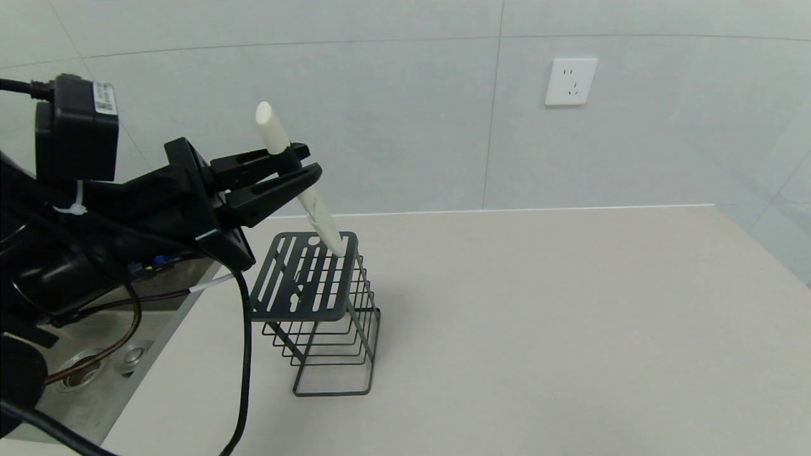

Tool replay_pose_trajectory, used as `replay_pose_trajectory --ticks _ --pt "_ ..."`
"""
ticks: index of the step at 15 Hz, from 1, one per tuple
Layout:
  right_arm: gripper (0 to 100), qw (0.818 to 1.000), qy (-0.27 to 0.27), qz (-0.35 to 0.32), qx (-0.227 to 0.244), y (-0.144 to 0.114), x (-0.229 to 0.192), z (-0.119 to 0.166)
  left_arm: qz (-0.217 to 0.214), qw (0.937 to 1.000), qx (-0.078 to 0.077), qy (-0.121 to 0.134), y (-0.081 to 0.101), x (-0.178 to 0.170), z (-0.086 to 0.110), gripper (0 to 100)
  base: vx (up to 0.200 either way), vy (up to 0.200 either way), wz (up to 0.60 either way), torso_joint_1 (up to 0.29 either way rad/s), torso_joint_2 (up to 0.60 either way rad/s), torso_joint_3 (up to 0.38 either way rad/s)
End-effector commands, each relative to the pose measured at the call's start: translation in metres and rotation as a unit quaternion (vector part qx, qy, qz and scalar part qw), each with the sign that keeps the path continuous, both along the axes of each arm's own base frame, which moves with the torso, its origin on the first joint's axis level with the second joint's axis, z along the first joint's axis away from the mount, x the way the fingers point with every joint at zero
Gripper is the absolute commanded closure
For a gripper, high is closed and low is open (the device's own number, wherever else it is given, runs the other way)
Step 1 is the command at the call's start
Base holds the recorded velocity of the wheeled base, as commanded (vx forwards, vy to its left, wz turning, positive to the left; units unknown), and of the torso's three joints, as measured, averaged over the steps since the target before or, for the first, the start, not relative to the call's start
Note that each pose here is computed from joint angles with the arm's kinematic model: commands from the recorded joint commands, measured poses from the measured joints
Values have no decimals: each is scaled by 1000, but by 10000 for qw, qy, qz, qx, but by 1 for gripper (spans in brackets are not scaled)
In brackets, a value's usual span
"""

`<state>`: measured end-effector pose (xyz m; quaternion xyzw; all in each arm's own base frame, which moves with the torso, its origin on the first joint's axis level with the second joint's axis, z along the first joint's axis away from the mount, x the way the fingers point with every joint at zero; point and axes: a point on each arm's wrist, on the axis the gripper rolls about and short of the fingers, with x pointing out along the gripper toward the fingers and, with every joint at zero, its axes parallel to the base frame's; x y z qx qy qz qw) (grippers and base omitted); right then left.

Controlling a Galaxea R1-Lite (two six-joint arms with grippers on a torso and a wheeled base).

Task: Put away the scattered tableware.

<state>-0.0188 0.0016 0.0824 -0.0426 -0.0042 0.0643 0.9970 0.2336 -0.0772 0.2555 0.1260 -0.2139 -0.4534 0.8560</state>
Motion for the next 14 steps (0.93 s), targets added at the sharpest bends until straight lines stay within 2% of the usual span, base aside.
replay_pose_trajectory --ticks 1,2,4,10,14 --pt "100 10000 22 -16 -4 0 0 0 0 10000 8 24 -1 4 -2 100 0 0 0 0 0 0" --pt "100 9995 -223 -238 2 0 -4 -2 8 10000 -11 -50 -1 5 2 100 0 0 0 0 0 0" --pt "100 9985 -14 -552 22 -1 -4 -6 10 9999 -25 -123 -1 4 4 100 0 0 0 0 0 0" --pt "100 9986 -8 -537 6 -1 -4 -6 10 9999 -19 -101 -1 6 3 100 0 0 0 0 0 0" --pt "100 9986 -15 -529 7 -1 -4 -6 40 10000 7 11 -2 13 -3 100 0 0 0 0 0 0"
